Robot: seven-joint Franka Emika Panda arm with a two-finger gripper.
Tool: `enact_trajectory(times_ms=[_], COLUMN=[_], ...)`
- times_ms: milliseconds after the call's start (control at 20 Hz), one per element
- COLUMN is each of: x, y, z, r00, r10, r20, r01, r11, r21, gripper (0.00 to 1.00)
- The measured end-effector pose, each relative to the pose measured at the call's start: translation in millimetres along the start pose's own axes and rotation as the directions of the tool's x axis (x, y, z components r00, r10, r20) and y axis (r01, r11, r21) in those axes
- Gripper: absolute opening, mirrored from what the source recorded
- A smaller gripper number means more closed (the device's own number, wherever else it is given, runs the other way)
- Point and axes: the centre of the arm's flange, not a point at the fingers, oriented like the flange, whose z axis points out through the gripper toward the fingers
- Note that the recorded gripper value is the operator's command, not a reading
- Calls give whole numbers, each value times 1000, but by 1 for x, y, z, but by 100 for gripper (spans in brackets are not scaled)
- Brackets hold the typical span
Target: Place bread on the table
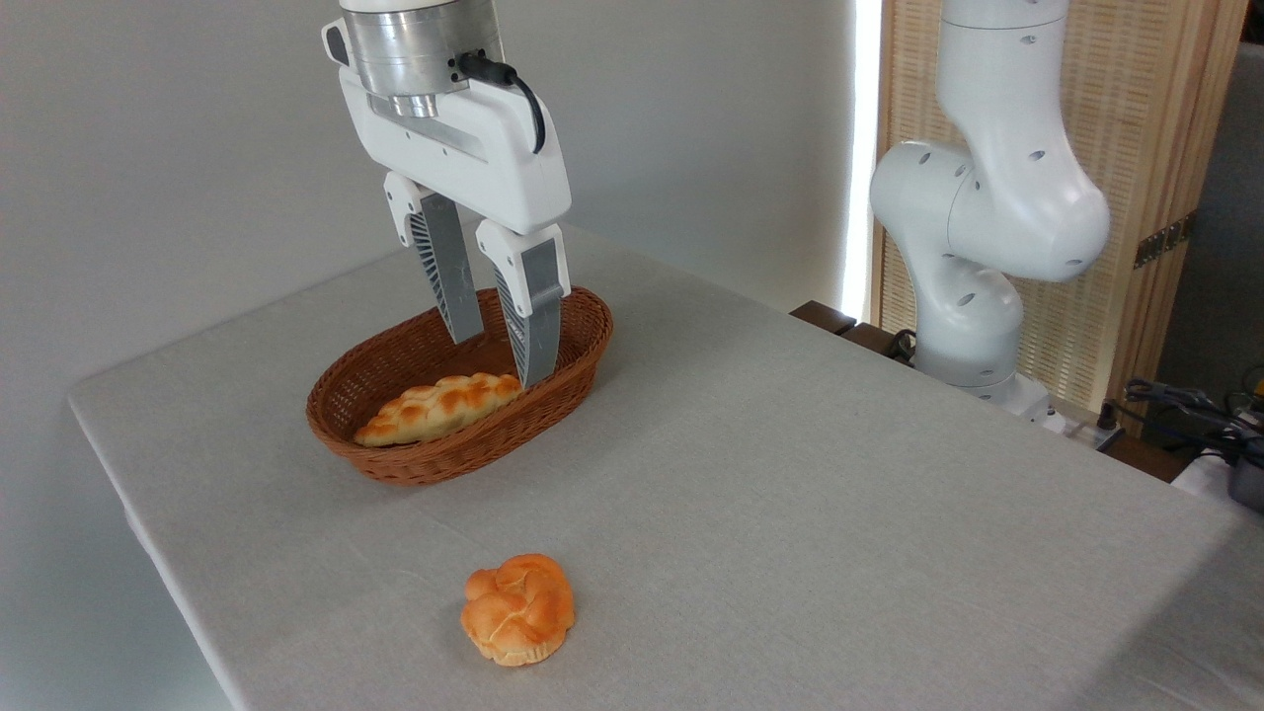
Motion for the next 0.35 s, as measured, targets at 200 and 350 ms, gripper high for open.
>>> enact_trajectory(times_ms=[200,350], x=[0,0], y=[0,0], z=[0,0], r00=[999,999], r10=[34,52], r20=[1,1], r01=[-34,-52], r11=[999,999], r21=[1,1], gripper=[100,100])
